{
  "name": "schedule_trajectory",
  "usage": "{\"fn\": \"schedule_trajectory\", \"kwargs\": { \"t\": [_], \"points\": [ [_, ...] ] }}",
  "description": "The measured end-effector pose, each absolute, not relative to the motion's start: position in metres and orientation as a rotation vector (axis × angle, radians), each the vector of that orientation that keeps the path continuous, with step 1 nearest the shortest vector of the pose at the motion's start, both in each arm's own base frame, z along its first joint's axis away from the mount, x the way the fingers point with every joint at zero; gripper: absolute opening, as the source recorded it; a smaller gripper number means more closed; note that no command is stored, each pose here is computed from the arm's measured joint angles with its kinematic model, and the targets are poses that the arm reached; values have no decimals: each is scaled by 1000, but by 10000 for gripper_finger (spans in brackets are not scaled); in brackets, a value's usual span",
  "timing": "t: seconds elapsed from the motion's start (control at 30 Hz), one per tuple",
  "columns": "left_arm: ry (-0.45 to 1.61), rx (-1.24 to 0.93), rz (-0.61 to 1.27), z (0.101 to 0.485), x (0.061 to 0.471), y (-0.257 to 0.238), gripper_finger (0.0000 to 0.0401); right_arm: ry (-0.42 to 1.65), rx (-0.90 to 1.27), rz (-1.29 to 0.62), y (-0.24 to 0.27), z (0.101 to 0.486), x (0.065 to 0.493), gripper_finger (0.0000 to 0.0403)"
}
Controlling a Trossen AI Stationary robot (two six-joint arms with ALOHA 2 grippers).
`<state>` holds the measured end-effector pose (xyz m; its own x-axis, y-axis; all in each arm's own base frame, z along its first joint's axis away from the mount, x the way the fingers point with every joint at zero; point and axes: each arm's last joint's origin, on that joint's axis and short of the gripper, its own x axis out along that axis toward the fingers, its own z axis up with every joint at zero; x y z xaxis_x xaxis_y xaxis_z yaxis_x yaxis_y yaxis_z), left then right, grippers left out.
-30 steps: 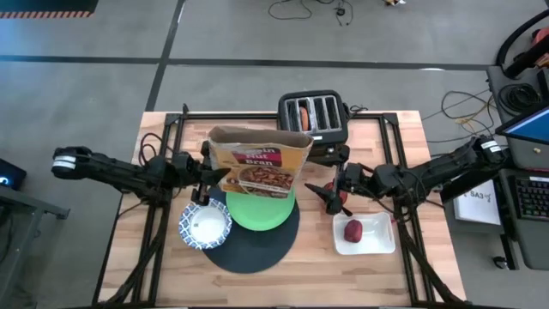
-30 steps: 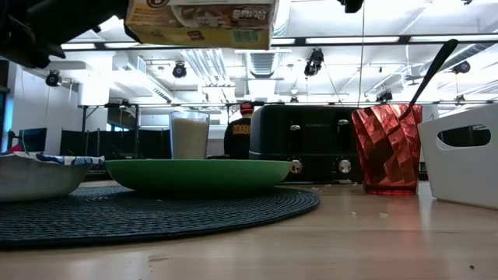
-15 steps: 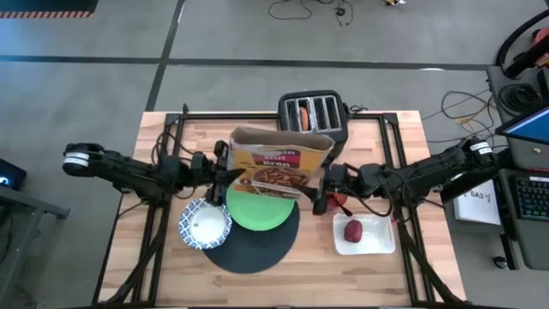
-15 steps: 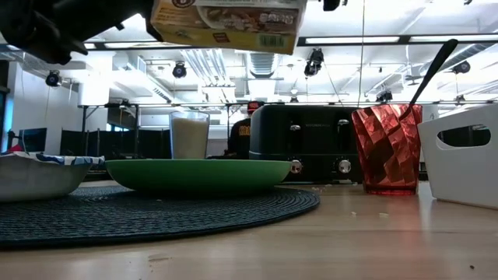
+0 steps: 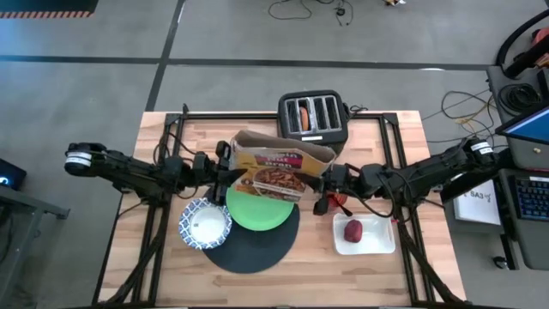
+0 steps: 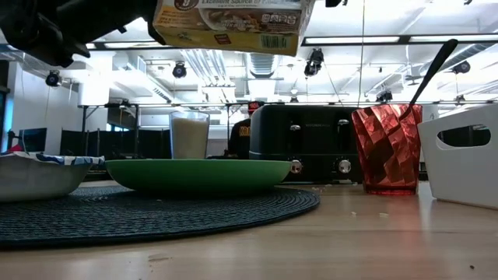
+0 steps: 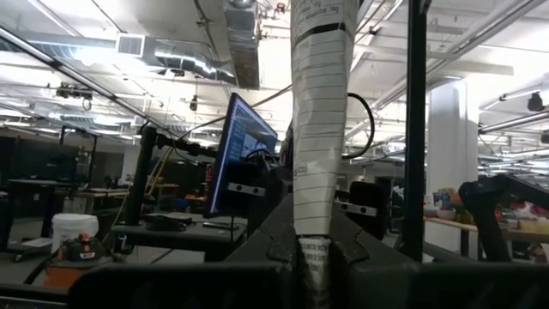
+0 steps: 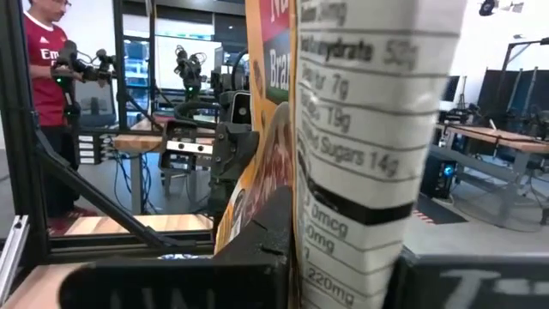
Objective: Arrange a breakfast setting
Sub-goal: Pour the cereal from the cereal box into the white bowl
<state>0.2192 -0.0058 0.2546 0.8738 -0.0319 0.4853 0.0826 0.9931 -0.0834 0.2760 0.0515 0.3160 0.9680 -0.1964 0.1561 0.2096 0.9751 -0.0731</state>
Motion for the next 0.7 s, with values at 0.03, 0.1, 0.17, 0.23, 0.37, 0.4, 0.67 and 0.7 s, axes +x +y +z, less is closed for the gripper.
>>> {"fn": "schedule_trajectory", "kwargs": {
  "t": [0.03, 0.1, 0.17, 0.23, 0.37, 0.4, 0.67, 0.7],
  "points": [
    [-503, -103, -60, 255, 219, -6, 0, -149, -85, -205, 52, 316, 276, 9],
    [-499, -105, -60, 254, 219, -6, 0, -149, -77, -207, 51, 316, 276, 9],
    [-498, -106, -60, 254, 219, -6, 0, -149, -76, -210, 51, 316, 276, 9],
    [-493, -108, -61, 254, 220, -6, 0, -147, -76, -210, 51, 316, 276, 9],
    [-491, -116, -62, 254, 220, -6, 3, -149, -75, -210, 51, 317, 276, 8],
    [-488, -116, -62, 253, 220, -6, 7, -149, -75, -210, 51, 317, 276, 8],
    [-424, -120, -60, 248, 222, -6, 76, -146, -76, -214, 51, 317, 276, 8],
    [-411, -120, -59, 247, 223, -6, 88, -146, -76, -215, 51, 317, 276, 8]
  ]
}}
